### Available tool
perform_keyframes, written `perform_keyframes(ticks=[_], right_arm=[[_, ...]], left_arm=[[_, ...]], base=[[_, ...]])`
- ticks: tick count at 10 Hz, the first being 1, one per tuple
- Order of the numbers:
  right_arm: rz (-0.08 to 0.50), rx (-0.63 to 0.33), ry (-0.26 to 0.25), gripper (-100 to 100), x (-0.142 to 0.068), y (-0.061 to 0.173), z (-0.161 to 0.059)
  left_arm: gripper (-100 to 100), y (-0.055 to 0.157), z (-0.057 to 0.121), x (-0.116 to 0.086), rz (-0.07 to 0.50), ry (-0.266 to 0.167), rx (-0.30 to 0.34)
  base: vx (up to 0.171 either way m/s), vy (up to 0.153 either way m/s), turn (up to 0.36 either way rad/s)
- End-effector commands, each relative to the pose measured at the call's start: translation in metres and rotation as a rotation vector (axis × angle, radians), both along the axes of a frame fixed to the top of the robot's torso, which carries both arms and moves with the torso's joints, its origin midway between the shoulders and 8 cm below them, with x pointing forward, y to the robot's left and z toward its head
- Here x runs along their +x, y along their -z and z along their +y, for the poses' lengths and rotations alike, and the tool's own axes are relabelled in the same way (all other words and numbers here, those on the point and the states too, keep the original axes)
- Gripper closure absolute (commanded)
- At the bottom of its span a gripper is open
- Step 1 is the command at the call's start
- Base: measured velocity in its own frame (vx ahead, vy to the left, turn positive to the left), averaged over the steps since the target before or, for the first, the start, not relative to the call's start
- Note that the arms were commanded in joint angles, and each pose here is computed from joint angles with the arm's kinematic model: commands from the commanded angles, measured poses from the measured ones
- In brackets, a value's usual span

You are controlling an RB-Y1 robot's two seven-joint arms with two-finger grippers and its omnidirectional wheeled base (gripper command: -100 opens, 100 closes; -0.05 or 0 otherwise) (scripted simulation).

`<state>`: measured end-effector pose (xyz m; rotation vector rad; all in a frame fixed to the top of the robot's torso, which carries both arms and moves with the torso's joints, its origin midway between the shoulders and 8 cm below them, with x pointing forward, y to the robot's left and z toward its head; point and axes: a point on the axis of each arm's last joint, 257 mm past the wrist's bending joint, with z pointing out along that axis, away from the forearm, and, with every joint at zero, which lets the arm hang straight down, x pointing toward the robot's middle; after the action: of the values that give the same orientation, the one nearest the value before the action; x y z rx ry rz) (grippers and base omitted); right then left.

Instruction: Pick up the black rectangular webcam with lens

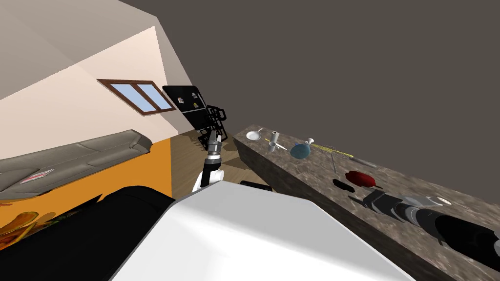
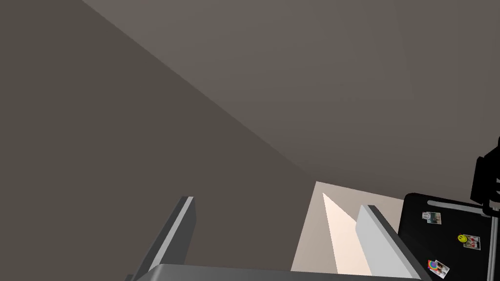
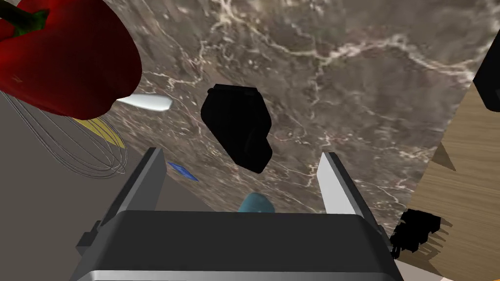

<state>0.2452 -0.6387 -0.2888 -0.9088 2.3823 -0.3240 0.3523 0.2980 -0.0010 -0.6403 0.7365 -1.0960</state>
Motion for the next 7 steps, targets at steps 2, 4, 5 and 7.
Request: perform_keyframes(ticks=[2,4,5,7], right_arm=[[0.061,-0.064,0.006,-100,-0.024,0.003,-0.027],[0.101,-0.098,0.01,-100,-0.04,0.004,-0.041],[0.139,-0.127,0.014,-100,-0.056,0.006,-0.053],[0.211,-0.168,0.025,-100,-0.089,0.01,-0.072]], left_arm=[[0,0.0,0.0,0.0,0.0,0.0,0.0],[0,0.0,0.0,0.0,0.0,0.0,0.0],[0,0.0,0.0,0.0,0.0,0.0,0.0],[0,0.0,0.0,0.0,0.0,0.0,0.0]], base=[[0.044,0.065,0.208],[0.039,0.043,0.119],[0.025,0.057,0.169],[0.062,0.061,0.288]])
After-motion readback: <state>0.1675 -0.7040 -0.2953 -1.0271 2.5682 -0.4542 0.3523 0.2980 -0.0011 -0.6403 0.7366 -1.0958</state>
